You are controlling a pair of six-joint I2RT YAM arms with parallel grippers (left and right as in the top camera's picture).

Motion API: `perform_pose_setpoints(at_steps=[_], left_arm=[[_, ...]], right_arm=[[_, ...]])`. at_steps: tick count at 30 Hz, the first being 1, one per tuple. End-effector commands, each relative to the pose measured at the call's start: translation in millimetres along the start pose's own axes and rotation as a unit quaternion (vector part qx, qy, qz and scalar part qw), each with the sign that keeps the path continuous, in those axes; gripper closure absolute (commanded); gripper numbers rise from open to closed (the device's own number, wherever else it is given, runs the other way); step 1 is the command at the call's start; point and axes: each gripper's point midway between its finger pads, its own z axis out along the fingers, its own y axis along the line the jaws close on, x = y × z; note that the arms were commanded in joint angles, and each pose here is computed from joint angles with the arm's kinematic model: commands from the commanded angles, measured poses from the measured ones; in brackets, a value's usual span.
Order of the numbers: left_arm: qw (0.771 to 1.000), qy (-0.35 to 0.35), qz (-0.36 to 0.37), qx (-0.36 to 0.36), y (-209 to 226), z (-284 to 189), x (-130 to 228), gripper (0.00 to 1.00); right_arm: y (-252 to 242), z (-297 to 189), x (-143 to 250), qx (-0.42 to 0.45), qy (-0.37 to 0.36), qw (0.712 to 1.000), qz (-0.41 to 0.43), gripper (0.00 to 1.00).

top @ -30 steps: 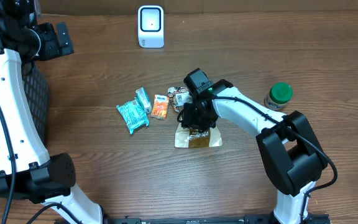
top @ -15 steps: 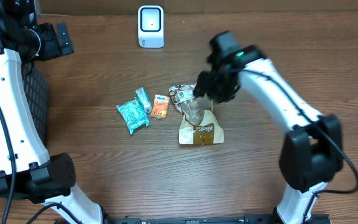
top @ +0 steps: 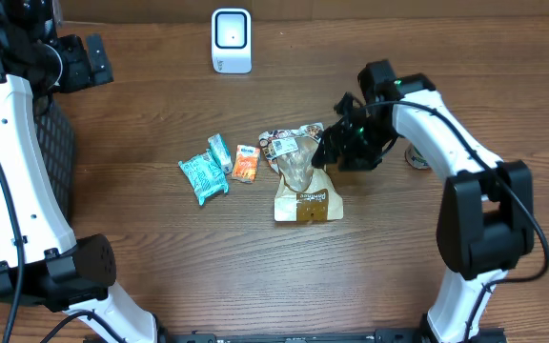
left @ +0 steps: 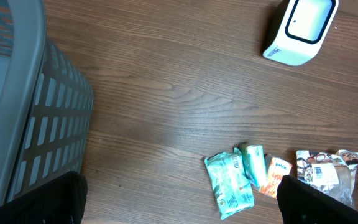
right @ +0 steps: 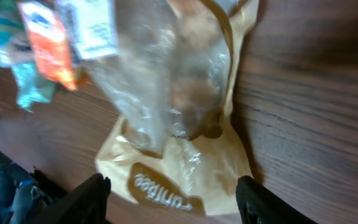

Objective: Scan the item barcode

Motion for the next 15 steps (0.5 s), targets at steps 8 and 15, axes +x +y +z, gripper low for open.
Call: perform_pose_setpoints(at_steps=[8,15], left_arm=[[1.000,-0.011,0.009,0.007,-3.4,-7.8,-1.7,0.01],[1.000,-0.011,0.009,0.007,-3.4,-7.8,-1.7,0.00]], right_arm=[[-20.8,28.8,4.6,-0.019,0.031,0.999,-0.006,0.29],[-27.7,45.1,17.6,-0.031,0.043,0.999,0.001,0.28]])
